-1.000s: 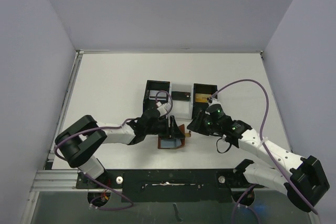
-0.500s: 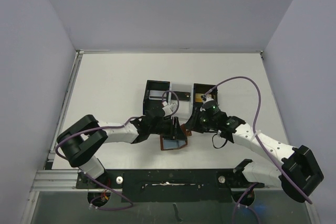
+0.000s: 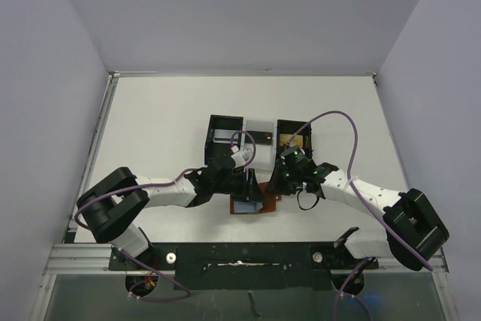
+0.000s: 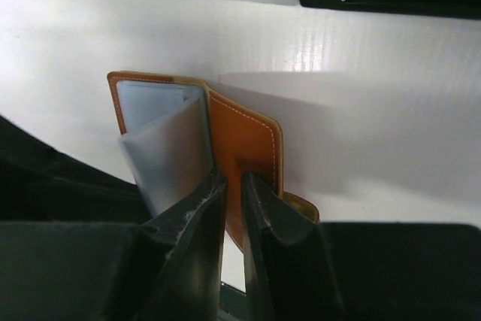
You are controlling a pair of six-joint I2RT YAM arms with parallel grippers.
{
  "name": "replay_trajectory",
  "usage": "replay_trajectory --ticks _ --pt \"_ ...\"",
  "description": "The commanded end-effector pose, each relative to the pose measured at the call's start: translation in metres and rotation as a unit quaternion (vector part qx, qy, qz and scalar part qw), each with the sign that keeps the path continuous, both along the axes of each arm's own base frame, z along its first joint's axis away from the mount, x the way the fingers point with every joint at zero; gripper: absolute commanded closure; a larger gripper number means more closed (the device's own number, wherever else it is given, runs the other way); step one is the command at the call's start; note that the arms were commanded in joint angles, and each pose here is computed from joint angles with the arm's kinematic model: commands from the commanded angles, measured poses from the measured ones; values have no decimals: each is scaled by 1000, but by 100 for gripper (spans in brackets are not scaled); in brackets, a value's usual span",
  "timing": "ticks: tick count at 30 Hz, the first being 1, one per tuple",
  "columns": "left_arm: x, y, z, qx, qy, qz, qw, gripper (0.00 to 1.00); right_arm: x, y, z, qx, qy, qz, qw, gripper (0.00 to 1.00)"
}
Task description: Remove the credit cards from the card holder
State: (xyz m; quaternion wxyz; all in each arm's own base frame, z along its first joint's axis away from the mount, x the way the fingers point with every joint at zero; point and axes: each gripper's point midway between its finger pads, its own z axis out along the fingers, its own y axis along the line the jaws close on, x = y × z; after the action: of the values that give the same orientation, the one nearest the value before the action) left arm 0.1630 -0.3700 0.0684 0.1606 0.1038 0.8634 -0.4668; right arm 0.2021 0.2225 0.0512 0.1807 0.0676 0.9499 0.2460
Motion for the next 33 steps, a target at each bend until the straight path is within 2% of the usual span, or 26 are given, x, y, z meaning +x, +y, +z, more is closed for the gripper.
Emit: replay_trajectory --ticks 1,9,14,25,33 --pt "5 6 19 -12 -36 18 999 60 -2 0 -3 7 -9 2 1000 84" --pt "22 33 27 14 -65 88 994 55 -1 -1 -6 12 -13 -12 1000 80" --pt "32 59 18 40 -57 142 987 54 -4 0 -13 11 -3 -9 1000 80" --pt "27 49 -3 49 -25 107 993 53 -5 2 -18 11 2 -4 1000 80" --pt "28 56 -5 62 -23 123 990 53 -6 4 -18 13 3 -1 1000 80"
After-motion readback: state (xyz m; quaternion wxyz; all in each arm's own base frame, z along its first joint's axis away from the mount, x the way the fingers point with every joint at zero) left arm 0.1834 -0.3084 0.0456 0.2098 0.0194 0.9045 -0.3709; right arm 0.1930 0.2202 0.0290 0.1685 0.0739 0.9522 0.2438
